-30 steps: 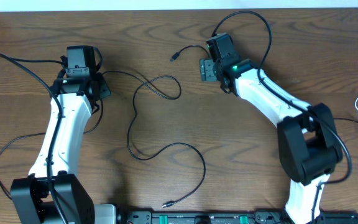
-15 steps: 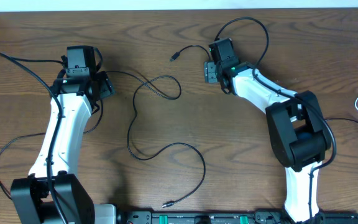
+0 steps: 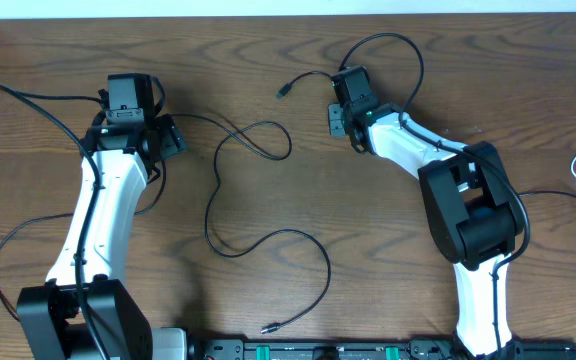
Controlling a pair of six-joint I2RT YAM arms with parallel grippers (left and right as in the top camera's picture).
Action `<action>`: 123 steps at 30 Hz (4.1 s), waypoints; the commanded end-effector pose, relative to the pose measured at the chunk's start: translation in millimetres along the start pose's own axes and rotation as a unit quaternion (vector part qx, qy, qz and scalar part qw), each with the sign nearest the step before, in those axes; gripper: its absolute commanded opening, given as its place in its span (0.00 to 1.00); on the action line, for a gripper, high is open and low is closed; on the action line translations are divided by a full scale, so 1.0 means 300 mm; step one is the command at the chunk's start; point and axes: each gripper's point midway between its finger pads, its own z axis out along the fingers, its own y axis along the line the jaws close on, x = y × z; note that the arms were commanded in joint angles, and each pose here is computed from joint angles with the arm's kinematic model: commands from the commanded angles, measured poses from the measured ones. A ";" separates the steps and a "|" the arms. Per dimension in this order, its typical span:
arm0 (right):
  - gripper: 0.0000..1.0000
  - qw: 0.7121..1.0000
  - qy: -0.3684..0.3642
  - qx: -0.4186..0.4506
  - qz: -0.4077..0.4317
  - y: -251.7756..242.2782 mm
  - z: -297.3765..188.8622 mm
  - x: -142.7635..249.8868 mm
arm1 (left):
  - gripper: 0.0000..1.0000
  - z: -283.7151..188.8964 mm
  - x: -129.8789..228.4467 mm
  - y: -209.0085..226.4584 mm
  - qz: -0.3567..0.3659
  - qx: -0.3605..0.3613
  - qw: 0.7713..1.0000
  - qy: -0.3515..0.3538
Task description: Untangle cables
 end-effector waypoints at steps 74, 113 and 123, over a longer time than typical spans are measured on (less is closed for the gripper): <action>0.01 0.879 -0.195 0.371 0.228 -1.626 -0.751 -0.221 | 0.90 0.005 -0.004 0.003 -0.004 -0.002 1.000 0.001; 0.99 1.000 -0.026 0.005 -0.007 -0.569 -0.446 -0.213 | 0.90 0.005 -0.004 0.003 -0.004 -0.002 1.000 0.001; 0.99 0.966 0.078 -0.159 -0.186 -0.033 -0.492 0.018 | 0.90 0.005 -0.004 0.003 -0.004 -0.002 1.000 0.001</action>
